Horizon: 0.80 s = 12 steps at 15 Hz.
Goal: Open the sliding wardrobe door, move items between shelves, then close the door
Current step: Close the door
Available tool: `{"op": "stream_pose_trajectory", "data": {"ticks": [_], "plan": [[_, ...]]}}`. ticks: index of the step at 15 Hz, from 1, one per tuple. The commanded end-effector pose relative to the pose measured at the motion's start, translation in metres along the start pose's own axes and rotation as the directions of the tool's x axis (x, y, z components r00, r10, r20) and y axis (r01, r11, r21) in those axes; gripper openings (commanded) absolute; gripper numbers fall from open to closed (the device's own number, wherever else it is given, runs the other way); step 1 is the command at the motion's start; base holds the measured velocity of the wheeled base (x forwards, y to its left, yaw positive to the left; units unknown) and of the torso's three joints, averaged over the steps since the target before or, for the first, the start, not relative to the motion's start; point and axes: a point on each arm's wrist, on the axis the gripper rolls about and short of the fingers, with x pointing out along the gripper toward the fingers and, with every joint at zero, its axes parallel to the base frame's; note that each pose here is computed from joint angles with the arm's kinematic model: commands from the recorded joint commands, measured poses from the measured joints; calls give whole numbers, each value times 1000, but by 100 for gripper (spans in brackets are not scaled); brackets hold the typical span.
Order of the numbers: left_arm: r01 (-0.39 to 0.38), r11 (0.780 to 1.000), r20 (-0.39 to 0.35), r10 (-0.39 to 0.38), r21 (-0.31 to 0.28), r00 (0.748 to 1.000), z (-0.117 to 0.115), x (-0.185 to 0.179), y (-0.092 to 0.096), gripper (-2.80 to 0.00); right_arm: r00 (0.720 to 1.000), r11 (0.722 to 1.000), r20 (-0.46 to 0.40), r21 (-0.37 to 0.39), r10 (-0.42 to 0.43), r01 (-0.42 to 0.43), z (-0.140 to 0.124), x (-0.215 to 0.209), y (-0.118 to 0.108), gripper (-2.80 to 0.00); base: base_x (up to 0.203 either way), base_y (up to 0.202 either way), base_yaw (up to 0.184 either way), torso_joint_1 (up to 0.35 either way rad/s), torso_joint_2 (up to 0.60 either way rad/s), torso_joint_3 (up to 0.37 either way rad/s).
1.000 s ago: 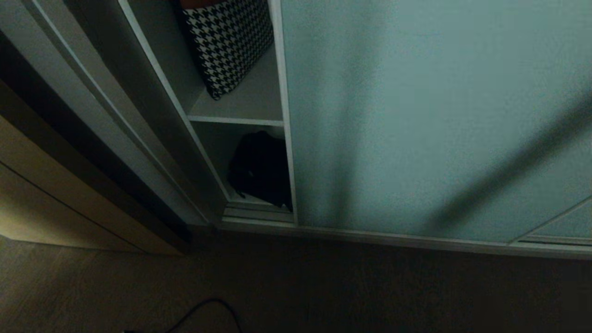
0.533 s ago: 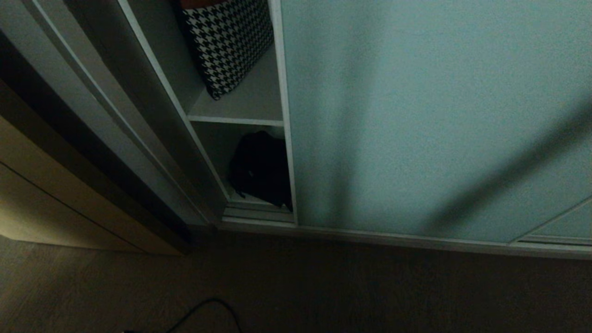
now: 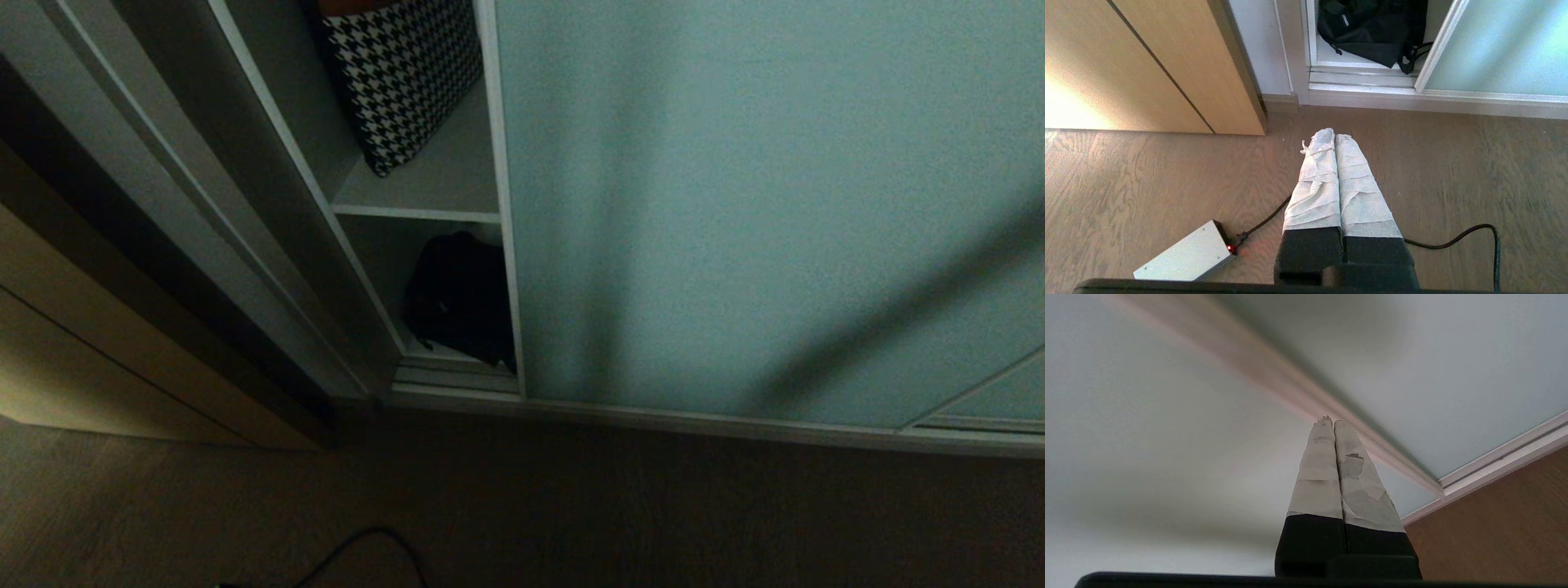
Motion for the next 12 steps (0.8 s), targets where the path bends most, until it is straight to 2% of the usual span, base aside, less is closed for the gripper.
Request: {"op": "stream_pose_trajectory", "data": {"ticks": [1, 5, 12], "plan": [[0, 1000, 0, 0, 1, 1000, 0, 0, 0, -280, 1000, 1000, -5, 19, -11, 11, -6, 13, -5, -280, 0, 0, 0, 0, 0, 0], [0, 1000, -1, 0, 1, 1000, 0, 0, 0, -280, 1000, 999, -4, 32, -28, 28, -17, 34, 0, -280, 0, 0, 0, 0, 0, 0], [0, 1000, -1, 0, 1, 1000, 0, 0, 0, -280, 1000, 1000, -15, 25, -3, 3, -25, 54, -14, -280, 0, 0, 0, 0, 0, 0]]}}
